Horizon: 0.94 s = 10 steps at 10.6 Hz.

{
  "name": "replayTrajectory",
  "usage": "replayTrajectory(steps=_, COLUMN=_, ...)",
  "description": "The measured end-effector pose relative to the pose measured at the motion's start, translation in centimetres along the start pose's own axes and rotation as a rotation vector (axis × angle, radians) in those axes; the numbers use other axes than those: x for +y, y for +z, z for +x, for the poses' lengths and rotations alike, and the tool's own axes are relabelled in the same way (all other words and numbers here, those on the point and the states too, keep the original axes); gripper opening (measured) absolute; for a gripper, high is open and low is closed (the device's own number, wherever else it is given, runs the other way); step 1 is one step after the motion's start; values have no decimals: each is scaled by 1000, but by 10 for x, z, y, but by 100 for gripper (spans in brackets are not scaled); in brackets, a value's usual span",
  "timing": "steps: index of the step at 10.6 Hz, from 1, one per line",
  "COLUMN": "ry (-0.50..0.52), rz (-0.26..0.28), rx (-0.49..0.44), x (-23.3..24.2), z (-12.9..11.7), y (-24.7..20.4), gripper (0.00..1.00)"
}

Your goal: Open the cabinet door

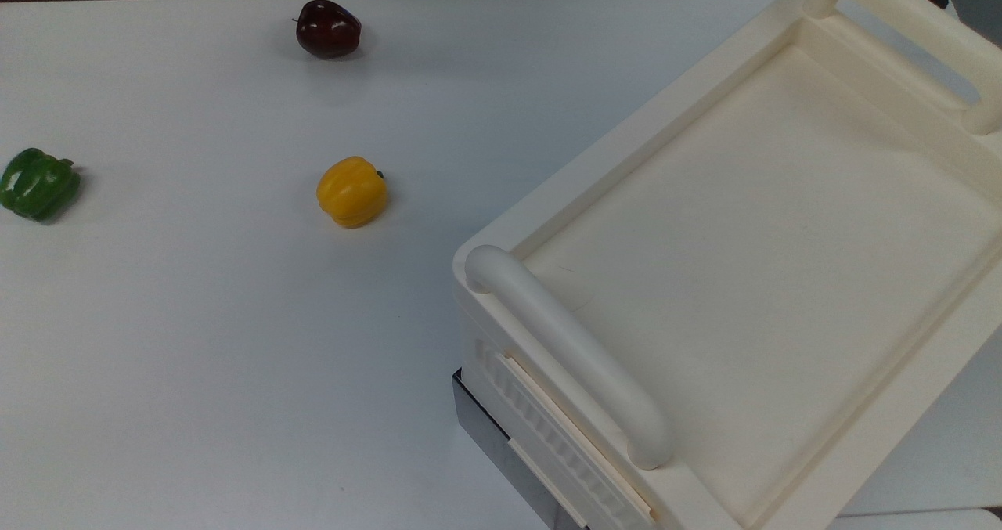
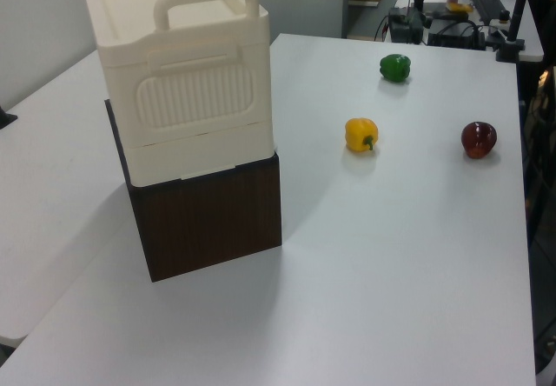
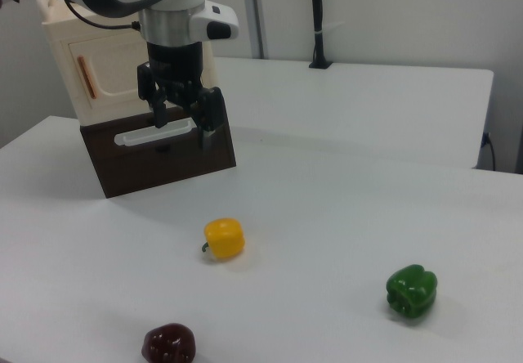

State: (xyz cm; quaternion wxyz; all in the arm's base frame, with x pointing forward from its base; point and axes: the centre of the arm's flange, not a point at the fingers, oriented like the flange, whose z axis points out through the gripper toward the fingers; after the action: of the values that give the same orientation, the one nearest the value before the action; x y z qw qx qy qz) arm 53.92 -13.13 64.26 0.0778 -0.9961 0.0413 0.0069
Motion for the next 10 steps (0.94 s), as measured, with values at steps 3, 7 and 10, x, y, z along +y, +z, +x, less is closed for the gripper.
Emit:
replayTrajectory(steps=3, ry=-12, rz=0, rx=0, x=0, z=0, y=0, gripper=100)
replayTrajectory(steps=7, ry=-18, rz=0, rx=2, x=-1, z=0, y=-1, gripper=100)
replayTrajectory(steps=10, ry=-32, rz=5, rx=2, x=-5, z=0, y=0, gripper=100)
